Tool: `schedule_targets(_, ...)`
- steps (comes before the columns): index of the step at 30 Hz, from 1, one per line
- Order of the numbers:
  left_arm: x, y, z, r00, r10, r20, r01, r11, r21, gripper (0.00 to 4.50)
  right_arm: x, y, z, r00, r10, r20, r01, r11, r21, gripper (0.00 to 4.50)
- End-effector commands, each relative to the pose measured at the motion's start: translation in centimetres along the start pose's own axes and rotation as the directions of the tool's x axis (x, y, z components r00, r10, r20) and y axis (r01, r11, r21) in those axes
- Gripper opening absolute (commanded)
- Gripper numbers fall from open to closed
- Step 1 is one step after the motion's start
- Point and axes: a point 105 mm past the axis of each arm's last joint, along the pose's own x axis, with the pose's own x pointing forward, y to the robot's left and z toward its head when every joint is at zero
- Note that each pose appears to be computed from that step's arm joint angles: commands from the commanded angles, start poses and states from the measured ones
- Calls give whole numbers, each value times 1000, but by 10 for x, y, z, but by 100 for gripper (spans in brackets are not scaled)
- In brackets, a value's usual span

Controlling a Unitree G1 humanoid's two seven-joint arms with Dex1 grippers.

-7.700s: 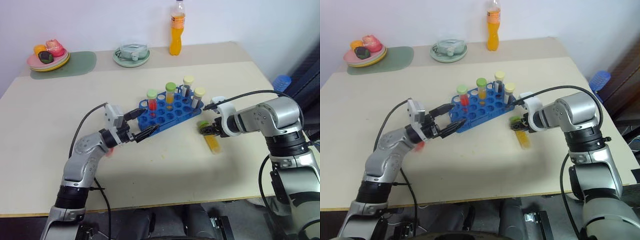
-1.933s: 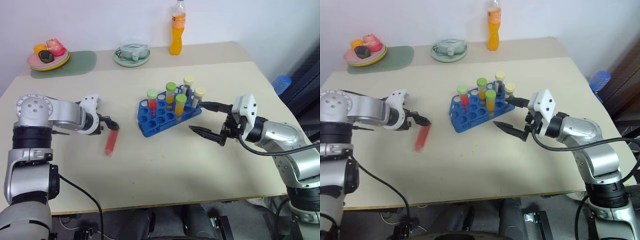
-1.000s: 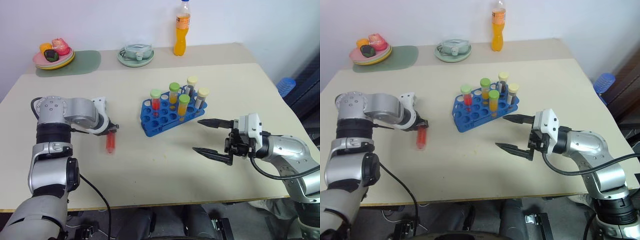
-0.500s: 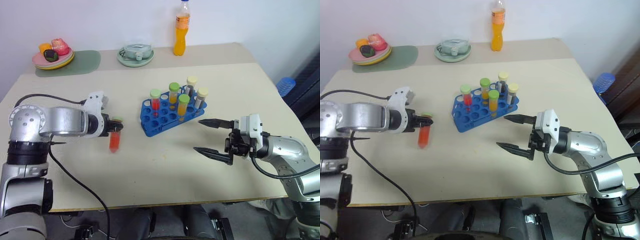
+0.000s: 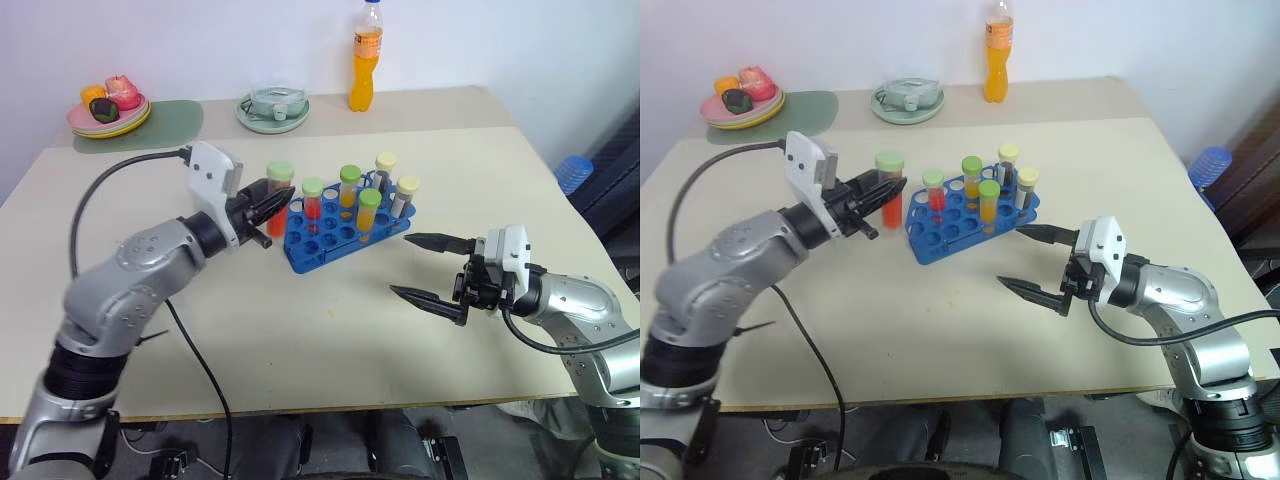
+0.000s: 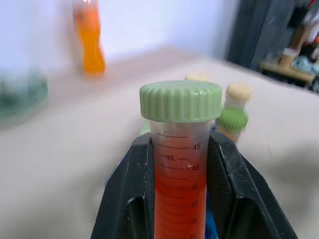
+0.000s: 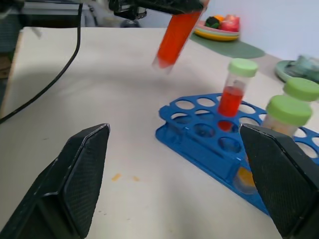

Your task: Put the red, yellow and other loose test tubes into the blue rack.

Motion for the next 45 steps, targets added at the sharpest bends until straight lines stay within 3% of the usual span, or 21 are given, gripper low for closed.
schedule_targets(1, 8, -19, 1, 990, -95, 103, 78, 985, 156, 79, -4, 0, 14, 1000, -23, 19, 24, 999, -49, 427)
schedule_targets(6, 21, -35, -14, 972, -157, 175, 120, 972, 202, 79, -10, 1, 18, 999, -52, 6, 52, 998, -42, 427)
schedule_targets(20, 45, -38, -61, 987, -83, 137, 64, 989, 135, 79, -20, 7, 27, 994, -108, -27, 107, 994, -26, 427)
schedule_targets(31, 43, -45, -69, 983, -123, 136, 116, 992, 54, 79, -18, 7, 28, 993, -117, -25, 117, 993, -20, 427)
schedule_targets(33, 41, -48, -68, 977, -149, 152, 153, 988, -16, 183, -17, 7, 28, 993, -118, -22, 117, 993, -18, 427)
schedule_targets(38, 39, -45, -69, 979, -143, 145, 149, 988, -30, 428, -15, 6, 26, 993, -120, -20, 120, 993, -16, 427)
schedule_targets(39, 38, -44, -69, 980, -140, 142, 146, 989, -33, 446, -15, 6, 26, 992, -122, -18, 121, 993, -14, 427)
schedule_targets(45, 34, -39, -63, 983, -116, 140, 119, 993, -9, 446, -13, 5, 24, 992, -124, -8, 124, 992, -7, 427)
